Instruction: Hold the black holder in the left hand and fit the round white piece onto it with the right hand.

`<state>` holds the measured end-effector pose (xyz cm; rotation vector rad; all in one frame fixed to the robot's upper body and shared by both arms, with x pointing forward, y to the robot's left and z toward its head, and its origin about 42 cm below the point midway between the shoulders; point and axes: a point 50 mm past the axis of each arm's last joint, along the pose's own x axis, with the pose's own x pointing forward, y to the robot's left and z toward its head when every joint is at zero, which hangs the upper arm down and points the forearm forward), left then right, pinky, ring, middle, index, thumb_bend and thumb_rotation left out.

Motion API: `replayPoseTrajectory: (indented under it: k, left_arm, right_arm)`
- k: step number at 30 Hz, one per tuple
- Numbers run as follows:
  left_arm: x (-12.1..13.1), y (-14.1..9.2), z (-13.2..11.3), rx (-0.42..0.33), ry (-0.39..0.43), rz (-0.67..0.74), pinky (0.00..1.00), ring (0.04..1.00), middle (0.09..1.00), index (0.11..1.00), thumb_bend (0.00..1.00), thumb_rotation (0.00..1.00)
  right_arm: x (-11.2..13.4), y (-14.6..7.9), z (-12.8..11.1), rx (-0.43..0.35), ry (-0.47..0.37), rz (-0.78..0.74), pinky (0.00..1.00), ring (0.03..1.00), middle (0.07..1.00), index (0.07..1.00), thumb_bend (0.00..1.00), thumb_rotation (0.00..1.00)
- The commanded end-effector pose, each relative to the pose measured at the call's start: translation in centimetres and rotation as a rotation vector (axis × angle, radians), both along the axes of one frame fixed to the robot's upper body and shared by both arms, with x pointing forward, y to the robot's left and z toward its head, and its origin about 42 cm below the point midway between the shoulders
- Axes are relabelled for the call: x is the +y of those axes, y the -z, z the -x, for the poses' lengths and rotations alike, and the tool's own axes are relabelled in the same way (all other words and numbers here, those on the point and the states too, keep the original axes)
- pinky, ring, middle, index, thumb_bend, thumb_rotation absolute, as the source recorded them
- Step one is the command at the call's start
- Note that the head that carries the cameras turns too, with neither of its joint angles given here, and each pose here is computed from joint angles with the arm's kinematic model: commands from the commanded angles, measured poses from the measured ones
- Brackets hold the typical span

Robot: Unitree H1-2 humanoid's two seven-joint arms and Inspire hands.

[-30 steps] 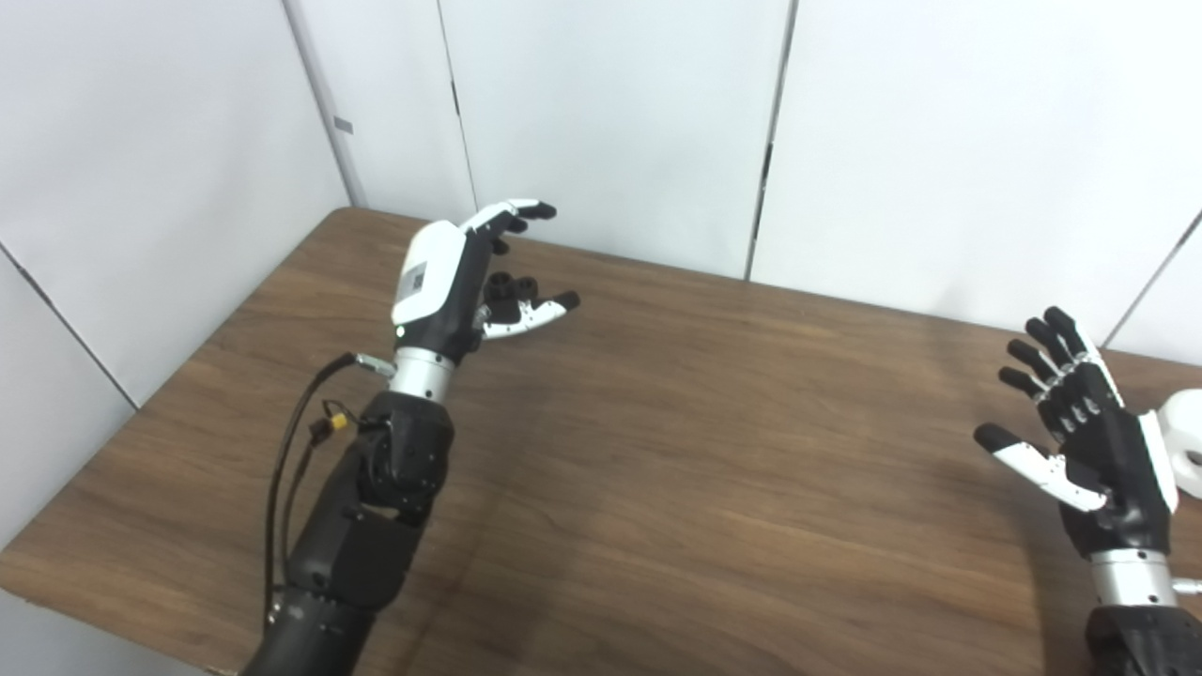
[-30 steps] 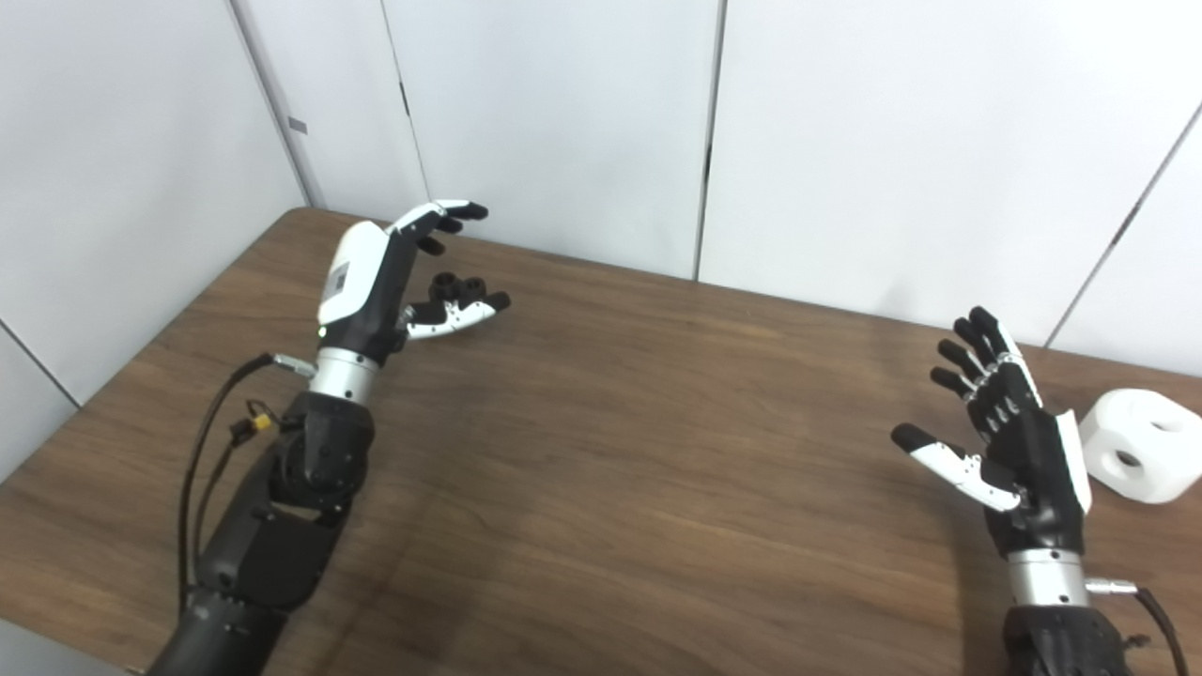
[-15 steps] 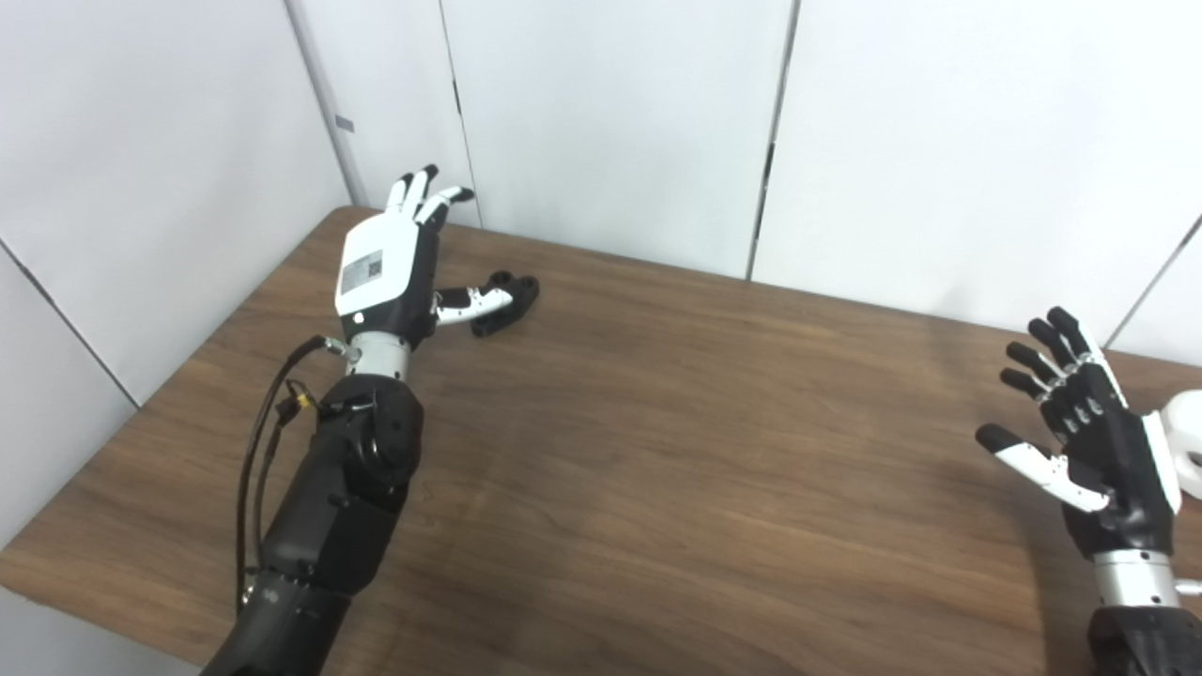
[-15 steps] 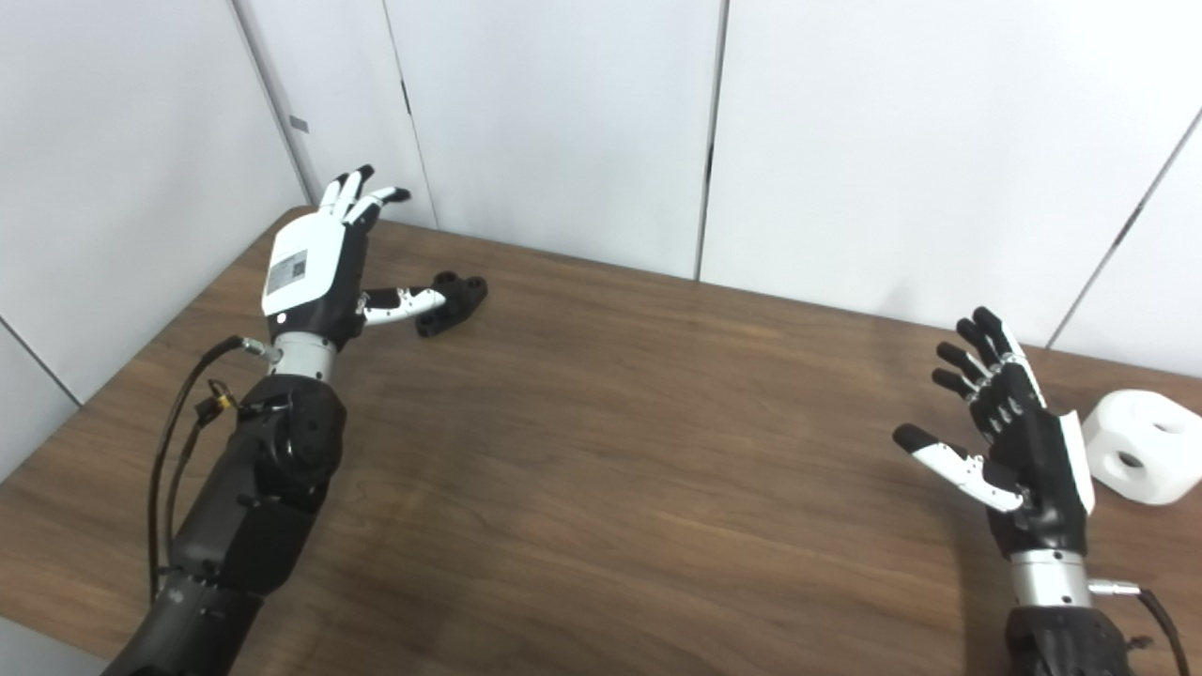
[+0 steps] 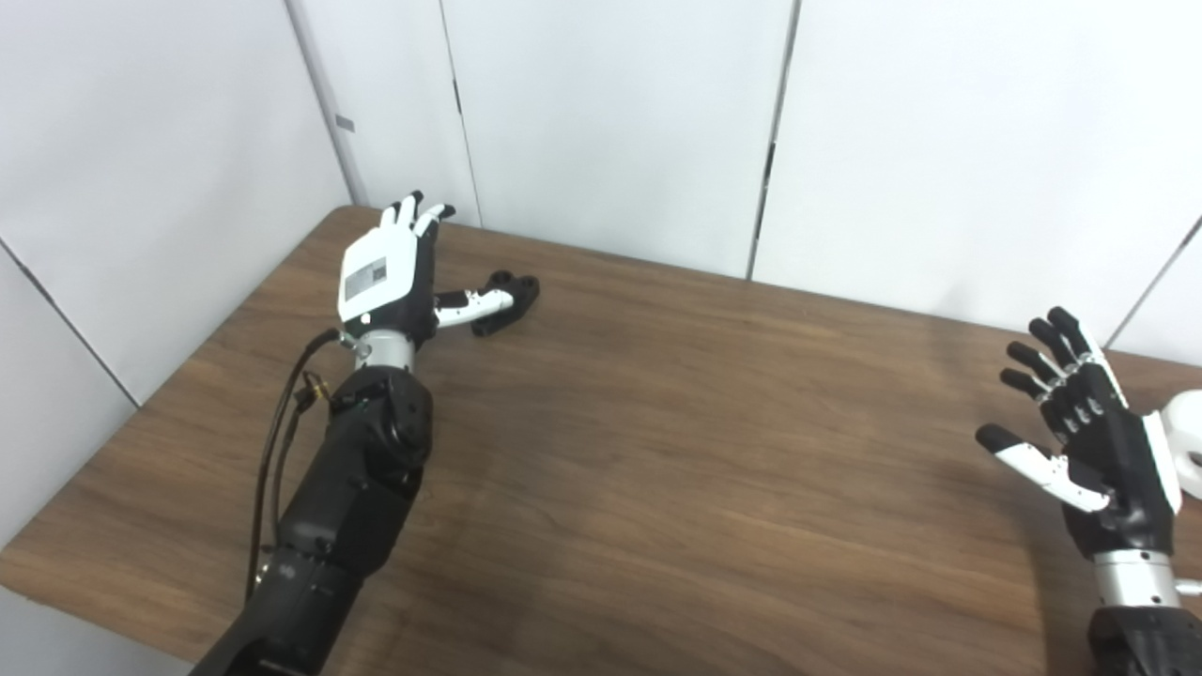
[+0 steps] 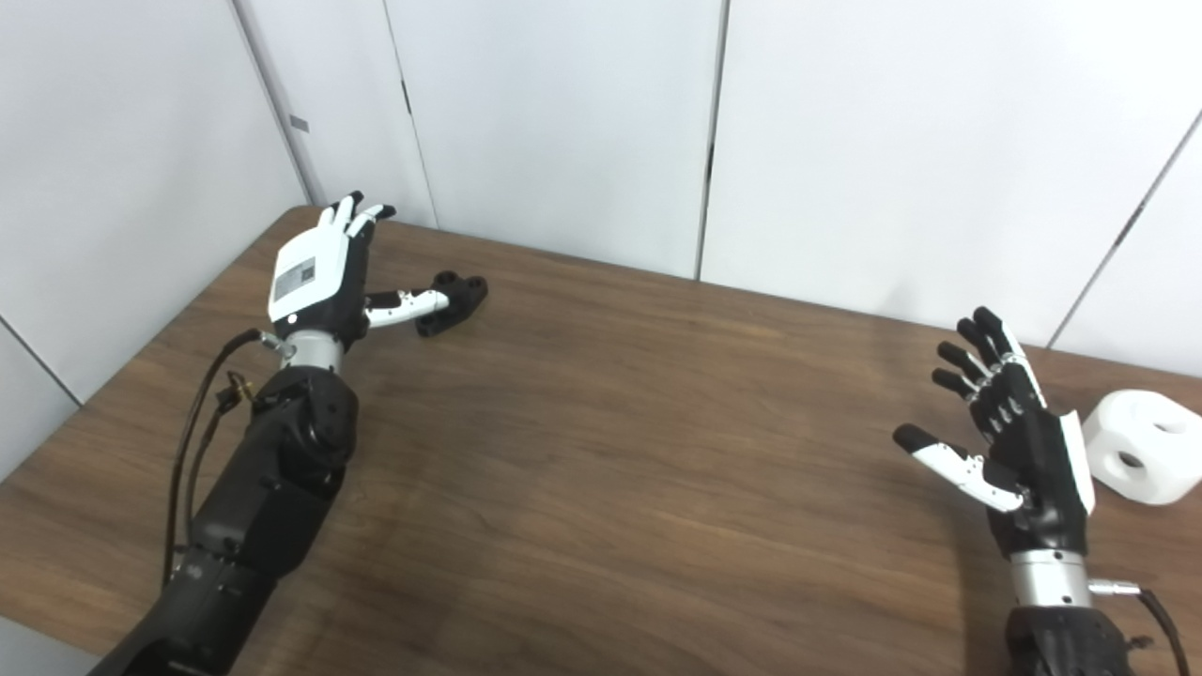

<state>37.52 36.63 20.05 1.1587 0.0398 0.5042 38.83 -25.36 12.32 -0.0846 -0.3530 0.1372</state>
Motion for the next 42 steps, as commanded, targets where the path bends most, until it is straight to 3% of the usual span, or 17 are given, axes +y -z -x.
replayPoseTrajectory:
  k: [1, 8, 25, 42]
  left_arm:
    - [0.4, -2.7, -1.4, -0.070, -0.016, -0.066, 0.99, 1.000, 1.000, 0.872, 1.00, 0.65]
    - [0.2, -1.9, -2.8, -0.034, -0.023, -0.095, 0.99, 1.000, 1.000, 0.835, 1.00, 0.69]
    - [1.0, -0.2, -4.0, 0.015, -0.044, -0.139, 0.95, 1.000, 1.000, 0.822, 0.99, 0.51]
    - [1.8, 1.3, -4.9, 0.044, -0.028, -0.132, 0.90, 1.000, 1.000, 0.759, 0.92, 0.45]
  right_arm:
    - [-0.2, 5.1, 3.4, 0.139, 0.022, -0.030, 0.79, 0.854, 0.914, 0.926, 0.81, 0.34]
    - [-0.2, 5.0, 3.6, 0.131, 0.027, -0.013, 0.78, 0.845, 0.909, 0.925, 0.80, 0.35]
    - [-0.2, 4.9, 3.8, 0.127, 0.031, -0.017, 0.79, 0.851, 0.908, 0.920, 0.79, 0.33]
    - [-0.4, 4.7, 3.8, 0.119, 0.026, -0.011, 0.78, 0.852, 0.913, 0.926, 0.77, 0.32]
